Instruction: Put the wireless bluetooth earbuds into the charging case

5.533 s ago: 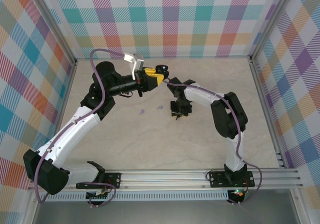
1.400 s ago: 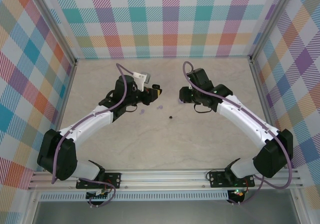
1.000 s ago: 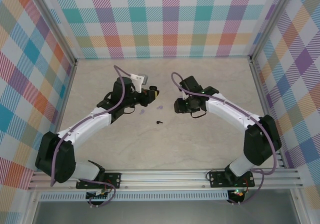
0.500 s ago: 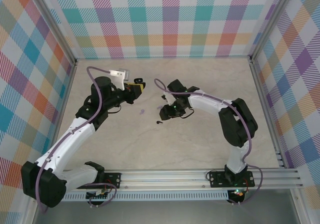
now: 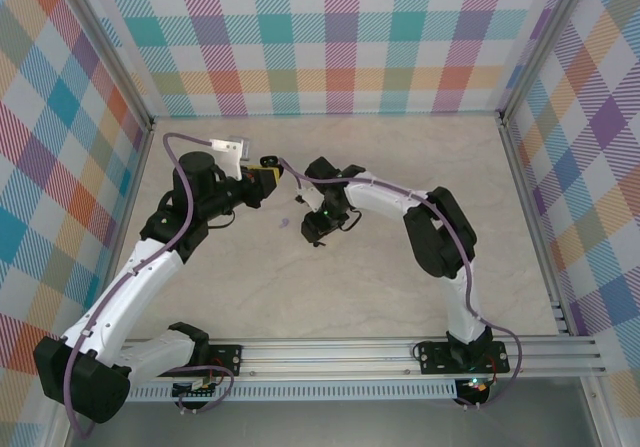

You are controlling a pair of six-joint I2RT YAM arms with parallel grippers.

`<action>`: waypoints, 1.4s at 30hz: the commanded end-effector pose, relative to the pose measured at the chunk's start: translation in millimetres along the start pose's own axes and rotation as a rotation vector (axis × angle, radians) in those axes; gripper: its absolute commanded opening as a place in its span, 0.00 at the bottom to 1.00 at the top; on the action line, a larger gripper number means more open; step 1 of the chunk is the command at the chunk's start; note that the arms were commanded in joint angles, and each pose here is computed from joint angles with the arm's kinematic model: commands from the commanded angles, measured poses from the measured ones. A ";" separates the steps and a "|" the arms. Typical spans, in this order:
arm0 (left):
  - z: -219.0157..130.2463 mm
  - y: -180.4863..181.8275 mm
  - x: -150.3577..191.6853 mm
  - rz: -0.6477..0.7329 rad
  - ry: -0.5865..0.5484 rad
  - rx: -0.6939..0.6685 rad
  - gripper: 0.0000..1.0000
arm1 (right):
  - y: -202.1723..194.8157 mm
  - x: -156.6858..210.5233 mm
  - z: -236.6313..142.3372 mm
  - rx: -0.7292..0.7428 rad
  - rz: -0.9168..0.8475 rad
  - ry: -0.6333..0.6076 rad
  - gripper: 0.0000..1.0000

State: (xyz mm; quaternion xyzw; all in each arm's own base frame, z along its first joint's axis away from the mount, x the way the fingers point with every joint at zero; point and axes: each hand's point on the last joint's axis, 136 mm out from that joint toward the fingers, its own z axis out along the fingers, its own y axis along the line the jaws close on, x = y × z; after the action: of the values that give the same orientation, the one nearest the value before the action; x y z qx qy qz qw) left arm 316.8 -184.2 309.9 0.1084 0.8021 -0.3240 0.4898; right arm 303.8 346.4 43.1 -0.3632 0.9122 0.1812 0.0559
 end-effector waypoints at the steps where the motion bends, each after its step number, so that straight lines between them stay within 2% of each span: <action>1: -13.0 -12.0 -21.6 0.038 -0.058 0.026 0.10 | 3.0 11.1 4.0 0.019 -0.063 0.070 0.46; 9: -12.1 -7.8 -15.6 0.046 -0.036 0.008 0.10 | 12.8 20.6 14.1 0.001 -0.117 0.116 0.45; 17: -13.4 -5.3 -12.1 0.058 -0.025 -0.006 0.10 | 3.8 24.9 17.0 0.066 -0.110 0.132 0.42; 20: -13.1 -6.0 -9.5 0.062 -0.014 0.000 0.10 | -7.2 25.3 16.7 0.124 -0.048 0.130 0.37; 28: -7.2 -10.5 2.3 0.068 0.039 0.046 0.10 | -33.5 24.8 3.4 0.147 0.126 0.075 0.29; 42: 0.7 -18.3 10.7 0.061 0.085 0.113 0.10 | -93.4 66.9 -29.7 0.294 0.451 0.079 0.27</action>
State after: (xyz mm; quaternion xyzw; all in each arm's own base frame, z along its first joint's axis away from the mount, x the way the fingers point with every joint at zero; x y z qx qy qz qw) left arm 302.8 -196.4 289.5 0.1600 0.8150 -0.3357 0.4443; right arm 324.1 249.2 18.5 -0.1931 0.9785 0.0648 0.0322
